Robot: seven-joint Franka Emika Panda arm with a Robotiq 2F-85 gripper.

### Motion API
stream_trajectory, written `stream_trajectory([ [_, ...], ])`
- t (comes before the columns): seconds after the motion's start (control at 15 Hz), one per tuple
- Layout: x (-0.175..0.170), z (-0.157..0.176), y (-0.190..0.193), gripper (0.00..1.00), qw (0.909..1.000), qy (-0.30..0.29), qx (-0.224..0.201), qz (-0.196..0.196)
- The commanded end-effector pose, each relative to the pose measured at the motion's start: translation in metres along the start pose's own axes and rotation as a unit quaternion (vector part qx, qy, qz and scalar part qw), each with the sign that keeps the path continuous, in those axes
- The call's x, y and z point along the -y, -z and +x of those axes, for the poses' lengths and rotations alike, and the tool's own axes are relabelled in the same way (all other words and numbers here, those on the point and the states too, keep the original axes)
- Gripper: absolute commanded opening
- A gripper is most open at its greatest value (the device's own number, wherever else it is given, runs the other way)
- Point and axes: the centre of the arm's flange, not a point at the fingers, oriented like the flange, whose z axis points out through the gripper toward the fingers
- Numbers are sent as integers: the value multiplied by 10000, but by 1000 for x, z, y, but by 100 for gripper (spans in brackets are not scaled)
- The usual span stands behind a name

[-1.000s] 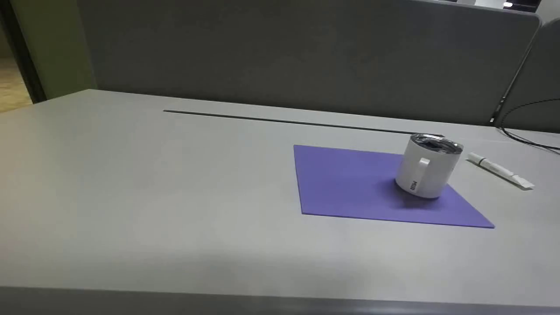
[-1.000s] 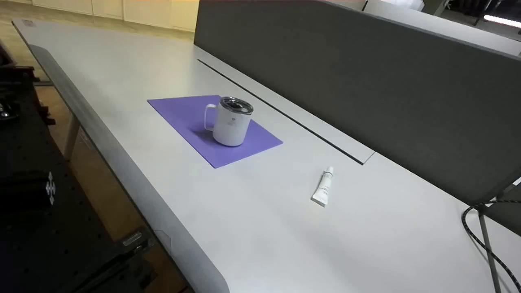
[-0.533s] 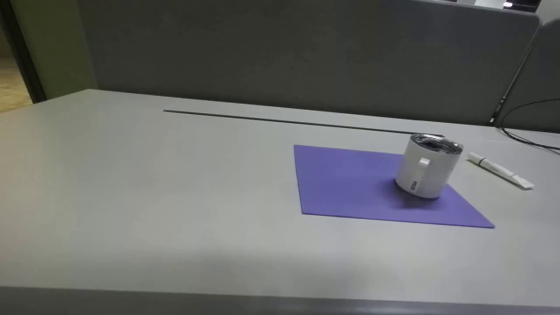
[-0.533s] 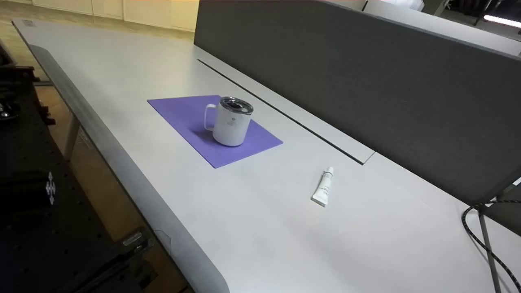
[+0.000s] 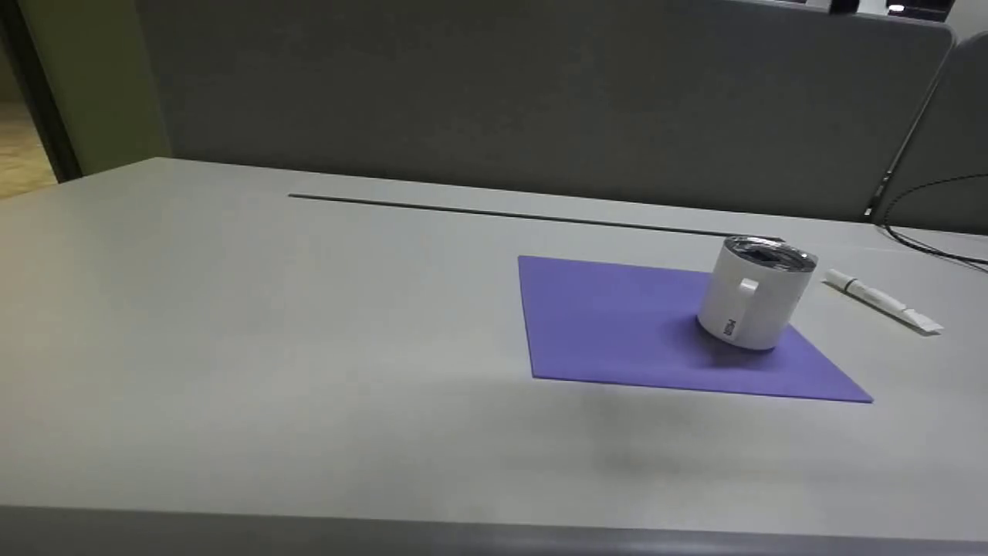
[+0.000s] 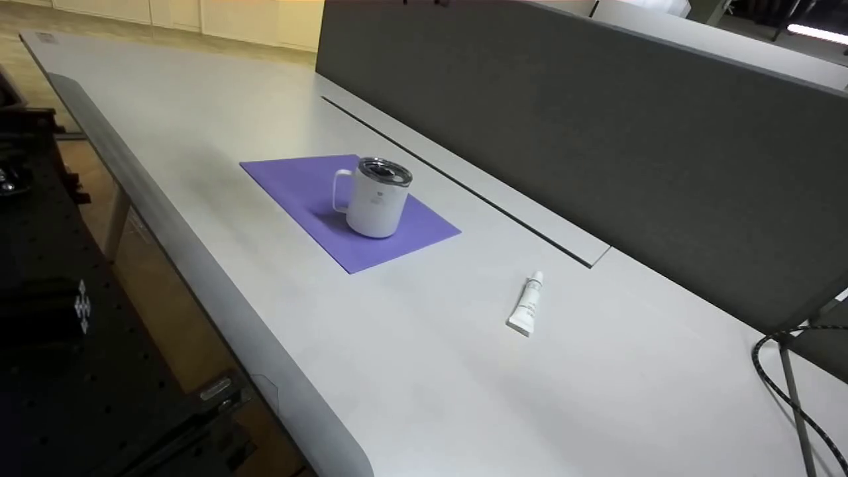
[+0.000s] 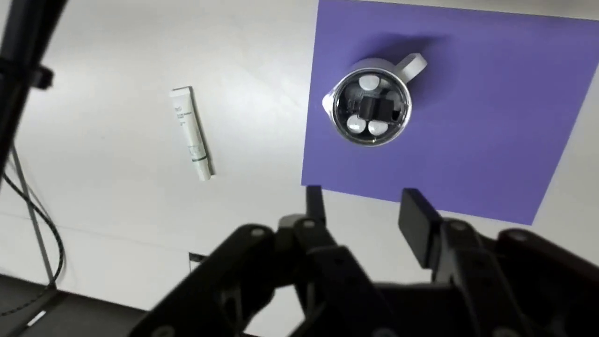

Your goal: Close the opening on the coffee mug

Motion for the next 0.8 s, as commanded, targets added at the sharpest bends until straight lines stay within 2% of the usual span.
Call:
stream_trajectory([
  [0.0, 3, -7, -63, 17, 9989, -423, 191, 25],
  [0.13, 5, -10, -88, 3, 9977, -516, 392, 186],
  [0.2, 6, -10, -98, 1, 9973, -543, 493, 88],
  [0.27, 7, -10, -105, 0, 9961, -462, 741, 86],
  [0.33, 6, -13, -96, 0, 9977, -349, 553, 165],
  [0.73, 9, -14, -102, 0, 9975, -322, 599, 181],
])
